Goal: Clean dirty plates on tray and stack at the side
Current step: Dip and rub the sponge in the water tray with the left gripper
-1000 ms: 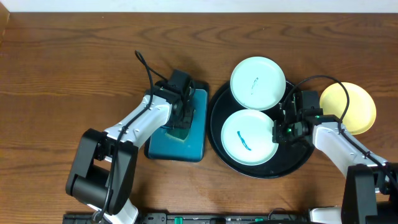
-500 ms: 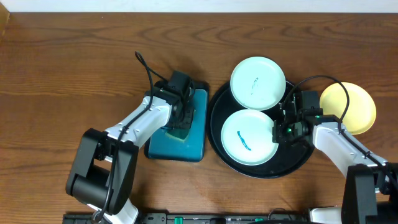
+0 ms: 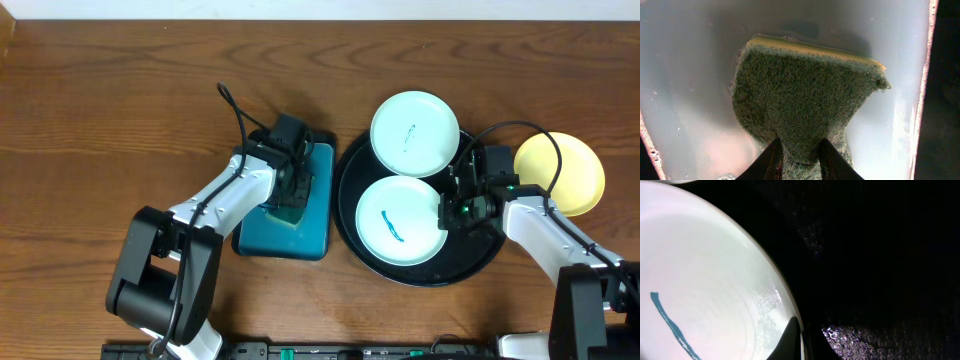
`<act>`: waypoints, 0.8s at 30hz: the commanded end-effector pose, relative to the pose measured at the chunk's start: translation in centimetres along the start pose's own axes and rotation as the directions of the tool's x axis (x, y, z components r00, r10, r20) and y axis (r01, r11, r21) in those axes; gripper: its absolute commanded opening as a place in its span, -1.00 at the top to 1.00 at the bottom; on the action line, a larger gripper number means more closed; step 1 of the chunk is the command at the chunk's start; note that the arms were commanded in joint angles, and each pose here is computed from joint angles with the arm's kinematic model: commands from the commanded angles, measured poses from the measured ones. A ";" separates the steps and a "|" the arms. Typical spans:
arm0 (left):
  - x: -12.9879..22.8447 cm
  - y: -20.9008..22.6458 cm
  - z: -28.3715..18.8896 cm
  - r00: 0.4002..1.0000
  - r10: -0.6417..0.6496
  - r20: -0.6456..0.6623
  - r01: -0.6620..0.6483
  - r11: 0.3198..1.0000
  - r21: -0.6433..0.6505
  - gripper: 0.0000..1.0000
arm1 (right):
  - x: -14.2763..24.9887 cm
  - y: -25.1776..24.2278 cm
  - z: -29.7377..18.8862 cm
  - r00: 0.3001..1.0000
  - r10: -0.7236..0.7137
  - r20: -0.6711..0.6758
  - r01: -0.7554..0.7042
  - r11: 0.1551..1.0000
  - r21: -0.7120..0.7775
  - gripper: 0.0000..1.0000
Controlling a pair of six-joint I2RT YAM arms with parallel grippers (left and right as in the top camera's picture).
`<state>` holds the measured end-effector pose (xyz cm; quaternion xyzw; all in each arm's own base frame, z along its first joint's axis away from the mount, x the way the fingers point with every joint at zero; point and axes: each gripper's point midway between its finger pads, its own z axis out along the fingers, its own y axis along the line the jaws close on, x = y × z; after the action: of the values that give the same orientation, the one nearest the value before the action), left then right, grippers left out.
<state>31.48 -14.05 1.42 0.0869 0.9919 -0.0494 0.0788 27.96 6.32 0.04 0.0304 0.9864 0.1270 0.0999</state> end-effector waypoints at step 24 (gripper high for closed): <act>2.8 0.4 1.3 0.995 0.004 -0.101 -0.006 1.000 -0.019 0.18 | 0.8 -0.8 1.1 0.999 0.008 -0.034 -0.006 0.999 0.049 0.97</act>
<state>30.83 -13.91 1.31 0.0884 0.9929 -0.0456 0.0658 27.97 6.32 0.04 0.0304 0.9864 0.1271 0.1000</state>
